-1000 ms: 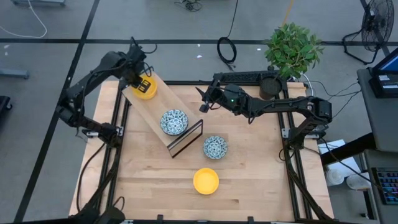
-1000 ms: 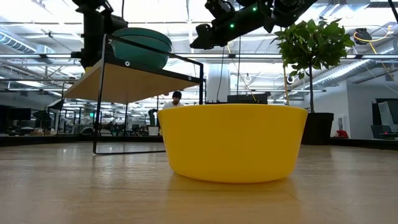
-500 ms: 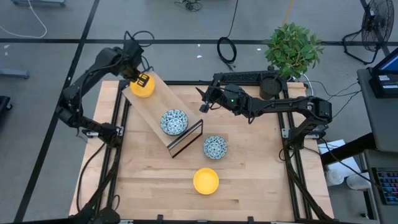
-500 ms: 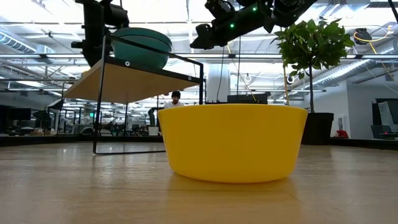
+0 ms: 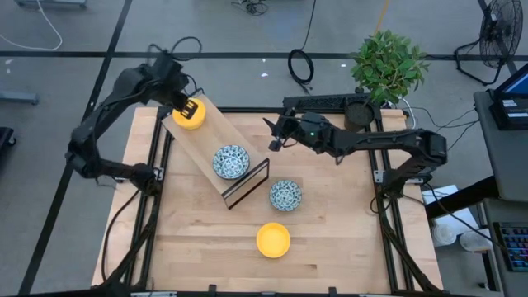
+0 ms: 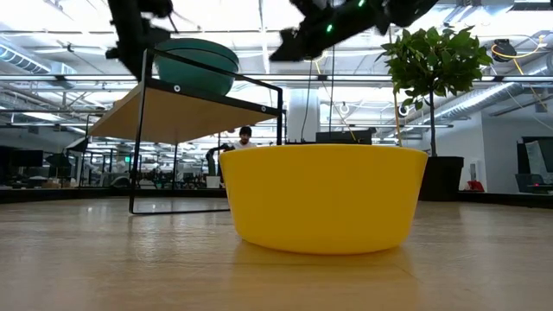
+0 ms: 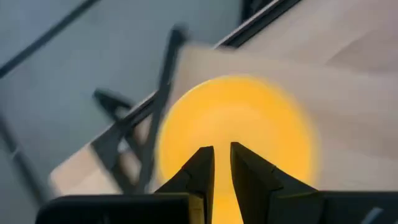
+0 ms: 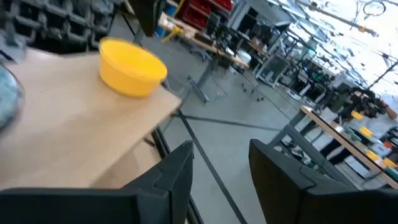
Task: Pick & Place Mini bowls
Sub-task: Stack the green patterned bowl on the green patterned bowls on the shelf
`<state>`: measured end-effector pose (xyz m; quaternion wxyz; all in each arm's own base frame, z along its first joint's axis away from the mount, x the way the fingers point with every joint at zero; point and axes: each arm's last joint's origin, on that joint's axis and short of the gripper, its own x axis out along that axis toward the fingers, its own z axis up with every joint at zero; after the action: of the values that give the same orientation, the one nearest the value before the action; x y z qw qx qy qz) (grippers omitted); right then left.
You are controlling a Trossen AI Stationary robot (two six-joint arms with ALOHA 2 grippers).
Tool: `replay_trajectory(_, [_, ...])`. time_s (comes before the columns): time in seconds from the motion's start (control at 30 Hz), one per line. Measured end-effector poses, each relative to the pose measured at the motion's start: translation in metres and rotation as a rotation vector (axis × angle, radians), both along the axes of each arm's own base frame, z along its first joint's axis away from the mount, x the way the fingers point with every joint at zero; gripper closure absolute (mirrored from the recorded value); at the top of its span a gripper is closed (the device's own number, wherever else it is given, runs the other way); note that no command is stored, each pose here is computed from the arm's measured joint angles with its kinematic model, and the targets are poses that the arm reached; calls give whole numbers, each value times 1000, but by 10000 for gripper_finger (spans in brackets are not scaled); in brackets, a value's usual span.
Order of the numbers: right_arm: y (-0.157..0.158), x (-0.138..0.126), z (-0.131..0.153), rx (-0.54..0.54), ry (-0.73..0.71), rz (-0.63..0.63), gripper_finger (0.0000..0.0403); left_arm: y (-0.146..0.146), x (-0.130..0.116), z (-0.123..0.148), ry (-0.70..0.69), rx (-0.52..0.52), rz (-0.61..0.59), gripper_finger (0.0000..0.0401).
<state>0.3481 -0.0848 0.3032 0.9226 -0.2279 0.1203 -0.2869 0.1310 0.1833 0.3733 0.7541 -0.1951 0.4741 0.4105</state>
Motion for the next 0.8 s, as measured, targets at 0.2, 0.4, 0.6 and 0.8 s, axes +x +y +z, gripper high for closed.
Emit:
replay_trajectory(0.2, [30, -26, 27, 40, 33, 72, 259, -46, -11, 42, -301, 170, -168, 343])
replay_trajectory(0.4, [74, -61, 47, 125, 78, 195, 258, -101, -20, 66, -573, 250, -476, 363])
replay_trajectory(0.6, [127, -86, 58, 307, 55, 443, 257, -141, -16, 54, -772, 199, -719, 396])
replay_trajectory(0.8, [174, -96, 50, 416, 98, 561, 257, -176, 12, 13, -845, 195, -934, 398])
